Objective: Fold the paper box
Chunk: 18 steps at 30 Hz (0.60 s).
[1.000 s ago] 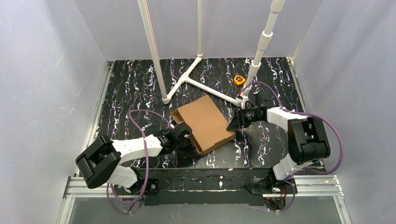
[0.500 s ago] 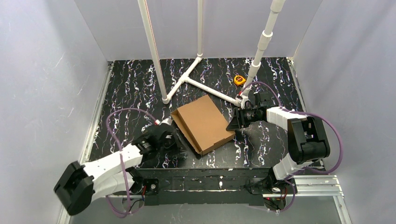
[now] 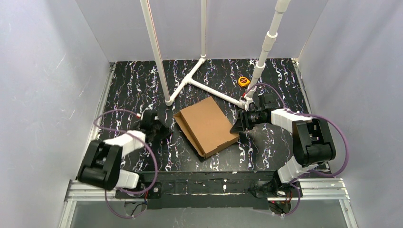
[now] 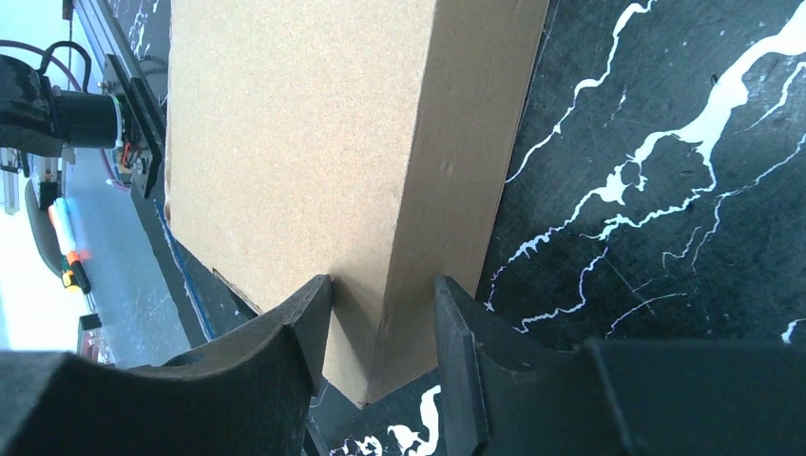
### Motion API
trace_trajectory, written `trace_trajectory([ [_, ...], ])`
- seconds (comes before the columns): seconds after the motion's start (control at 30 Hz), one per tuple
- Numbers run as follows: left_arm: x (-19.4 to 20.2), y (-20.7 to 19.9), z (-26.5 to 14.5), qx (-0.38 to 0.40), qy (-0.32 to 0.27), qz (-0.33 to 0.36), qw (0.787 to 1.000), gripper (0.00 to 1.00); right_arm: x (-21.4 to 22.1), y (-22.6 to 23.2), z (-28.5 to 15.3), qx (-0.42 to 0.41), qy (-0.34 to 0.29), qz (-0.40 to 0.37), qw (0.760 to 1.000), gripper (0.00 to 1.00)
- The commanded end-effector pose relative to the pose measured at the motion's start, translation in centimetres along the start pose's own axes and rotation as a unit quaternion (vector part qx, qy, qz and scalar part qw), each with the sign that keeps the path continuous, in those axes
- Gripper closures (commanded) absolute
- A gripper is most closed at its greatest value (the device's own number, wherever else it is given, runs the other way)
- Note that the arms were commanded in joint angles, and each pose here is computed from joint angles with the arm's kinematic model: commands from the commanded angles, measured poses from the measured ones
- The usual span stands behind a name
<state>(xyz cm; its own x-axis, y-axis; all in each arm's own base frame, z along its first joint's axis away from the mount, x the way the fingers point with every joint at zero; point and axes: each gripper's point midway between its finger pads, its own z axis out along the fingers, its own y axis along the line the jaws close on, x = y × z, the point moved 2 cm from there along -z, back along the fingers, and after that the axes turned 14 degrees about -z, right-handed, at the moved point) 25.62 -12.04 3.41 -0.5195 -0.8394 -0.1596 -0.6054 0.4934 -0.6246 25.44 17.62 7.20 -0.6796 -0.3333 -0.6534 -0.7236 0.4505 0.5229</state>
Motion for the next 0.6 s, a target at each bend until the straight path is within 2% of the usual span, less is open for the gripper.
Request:
trace_trajectory([
  [0.0,-1.7,-4.7,2.3,0.043,0.017,0.020,0.999,0.99,3.4,-1.8,0.8,0.049,0.069,-0.005,0.996,0.50],
  [0.17,-2.3,-7.8,4.5,0.058,0.038,0.027,0.997,1.00,3.4,-1.7,0.9,0.047,0.070,-0.005,0.996,0.50],
  [0.27,-2.2,-10.4,5.3,0.085,0.063,0.066,0.992,1.00,3.5,-1.7,1.0,0.046,0.072,-0.006,0.996,0.50],
  [0.37,-0.6,-12.9,5.2,0.127,0.105,0.125,0.978,1.00,3.6,-1.7,1.1,0.046,0.074,-0.008,0.996,0.50],
  [0.5,0.8,-13.2,4.7,0.142,0.113,0.182,0.966,1.00,3.6,-1.7,1.2,0.047,0.076,-0.009,0.996,0.50],
  [0.57,0.4,-12.6,4.5,0.135,0.095,0.184,0.969,1.00,3.7,-1.7,1.2,0.048,0.078,-0.009,0.996,0.50],
])
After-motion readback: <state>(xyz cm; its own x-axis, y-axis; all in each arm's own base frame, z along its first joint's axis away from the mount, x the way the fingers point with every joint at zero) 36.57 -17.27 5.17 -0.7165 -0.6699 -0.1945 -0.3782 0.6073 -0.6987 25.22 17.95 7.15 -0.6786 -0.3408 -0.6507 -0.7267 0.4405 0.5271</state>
